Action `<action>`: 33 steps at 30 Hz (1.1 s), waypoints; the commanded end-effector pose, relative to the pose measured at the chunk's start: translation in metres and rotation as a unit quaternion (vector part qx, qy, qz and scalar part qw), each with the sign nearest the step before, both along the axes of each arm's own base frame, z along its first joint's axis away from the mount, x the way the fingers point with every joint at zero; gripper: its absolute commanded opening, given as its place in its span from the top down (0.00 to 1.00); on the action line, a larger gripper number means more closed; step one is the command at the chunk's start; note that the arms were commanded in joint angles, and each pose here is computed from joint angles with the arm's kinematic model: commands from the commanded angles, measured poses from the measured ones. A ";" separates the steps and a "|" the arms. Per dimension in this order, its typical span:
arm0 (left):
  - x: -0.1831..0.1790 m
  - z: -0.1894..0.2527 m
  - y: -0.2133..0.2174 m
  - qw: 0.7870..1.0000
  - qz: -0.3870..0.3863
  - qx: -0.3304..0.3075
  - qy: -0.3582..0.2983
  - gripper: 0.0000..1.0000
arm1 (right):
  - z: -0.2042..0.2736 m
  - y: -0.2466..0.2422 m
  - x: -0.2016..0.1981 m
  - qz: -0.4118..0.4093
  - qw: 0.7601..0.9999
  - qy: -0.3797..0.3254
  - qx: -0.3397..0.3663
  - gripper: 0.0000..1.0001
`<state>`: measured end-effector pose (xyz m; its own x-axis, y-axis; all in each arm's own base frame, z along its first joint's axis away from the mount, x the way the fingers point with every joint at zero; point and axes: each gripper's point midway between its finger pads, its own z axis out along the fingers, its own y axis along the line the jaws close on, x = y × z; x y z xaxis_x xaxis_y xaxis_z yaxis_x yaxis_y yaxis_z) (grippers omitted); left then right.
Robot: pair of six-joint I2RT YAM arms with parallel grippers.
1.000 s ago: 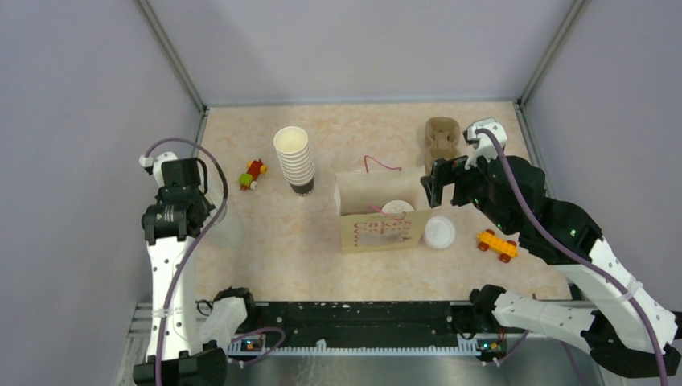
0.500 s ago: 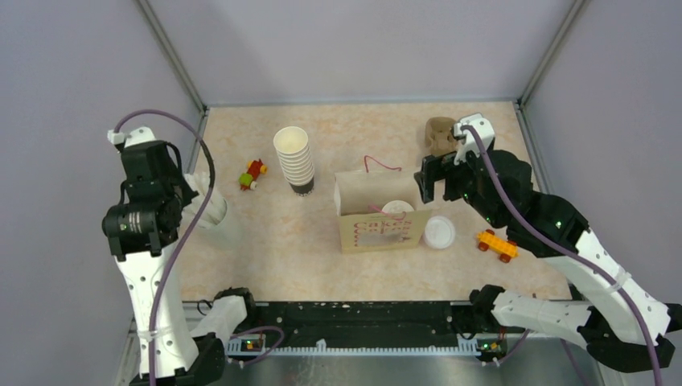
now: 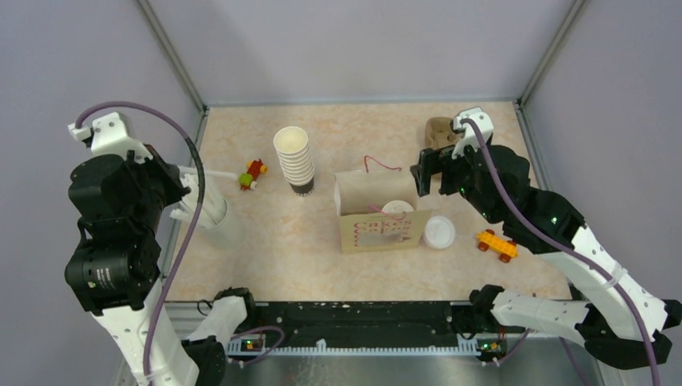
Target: Pack the takeout coffee
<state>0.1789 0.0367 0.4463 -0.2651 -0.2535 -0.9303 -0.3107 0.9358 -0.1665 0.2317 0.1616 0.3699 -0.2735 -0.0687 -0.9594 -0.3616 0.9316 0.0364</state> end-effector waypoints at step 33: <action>0.035 -0.018 -0.163 0.849 -0.419 -0.318 -0.051 1.00 | 0.039 0.000 0.008 -0.028 0.998 -0.029 0.053 0.06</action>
